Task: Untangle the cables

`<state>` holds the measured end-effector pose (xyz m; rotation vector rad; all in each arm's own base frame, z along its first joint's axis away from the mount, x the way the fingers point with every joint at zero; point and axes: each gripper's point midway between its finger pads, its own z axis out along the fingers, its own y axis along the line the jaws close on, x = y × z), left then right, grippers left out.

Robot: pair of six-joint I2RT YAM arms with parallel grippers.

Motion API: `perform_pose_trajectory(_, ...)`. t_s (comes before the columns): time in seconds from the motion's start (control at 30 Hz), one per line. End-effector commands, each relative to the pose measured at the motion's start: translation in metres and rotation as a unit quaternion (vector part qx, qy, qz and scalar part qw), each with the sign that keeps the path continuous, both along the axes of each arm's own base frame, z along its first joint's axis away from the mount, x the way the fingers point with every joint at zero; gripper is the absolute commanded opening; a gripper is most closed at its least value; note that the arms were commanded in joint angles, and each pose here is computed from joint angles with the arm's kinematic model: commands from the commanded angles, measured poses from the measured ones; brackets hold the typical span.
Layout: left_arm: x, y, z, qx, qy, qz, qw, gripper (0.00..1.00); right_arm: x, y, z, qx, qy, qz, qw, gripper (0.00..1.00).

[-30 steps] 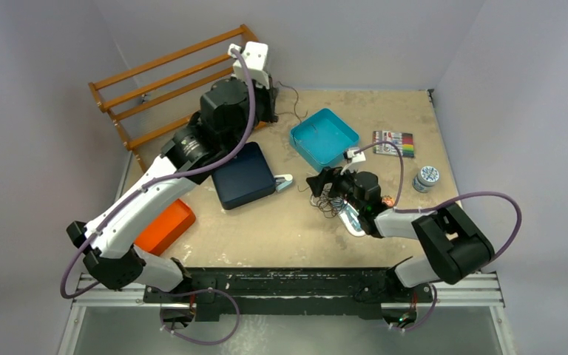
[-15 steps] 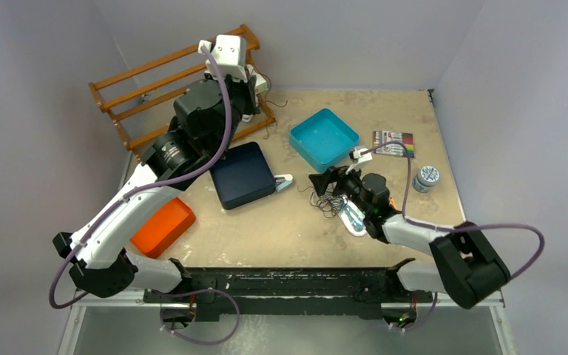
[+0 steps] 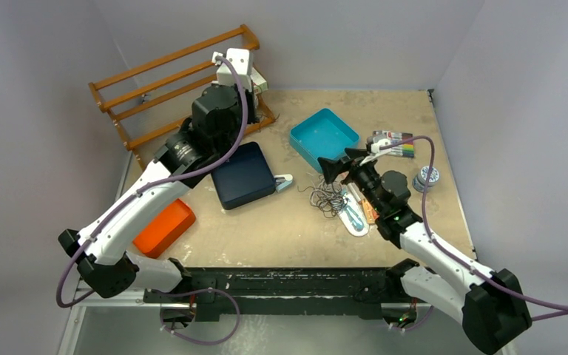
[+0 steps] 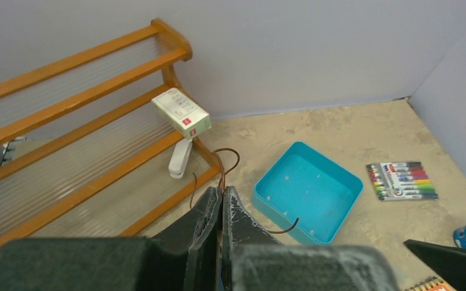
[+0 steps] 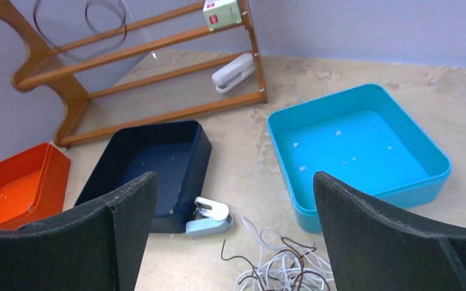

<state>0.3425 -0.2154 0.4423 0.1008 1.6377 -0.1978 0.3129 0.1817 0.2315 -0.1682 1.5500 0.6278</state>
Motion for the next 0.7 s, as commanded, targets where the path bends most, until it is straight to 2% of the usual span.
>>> perform_pose_trajectory(0.0,0.011,0.013,-0.013,-0.020,0.015,0.020,0.999,0.00,0.004,-0.008,0.032,-0.005,-0.034,-0.025,0.999,0.99)
perform_pose_trajectory(0.4,0.034,0.016,-0.079,0.002,0.082,0.031,0.996,0.00,0.012,-0.027,0.045,0.016,-0.021,-0.086,0.996,0.99)
perform_pose_trajectory(0.67,0.057,-0.024,-0.097,-0.005,0.094,-0.030,0.995,0.00,0.016,-0.050,0.053,0.033,0.006,-0.153,0.988,0.99)
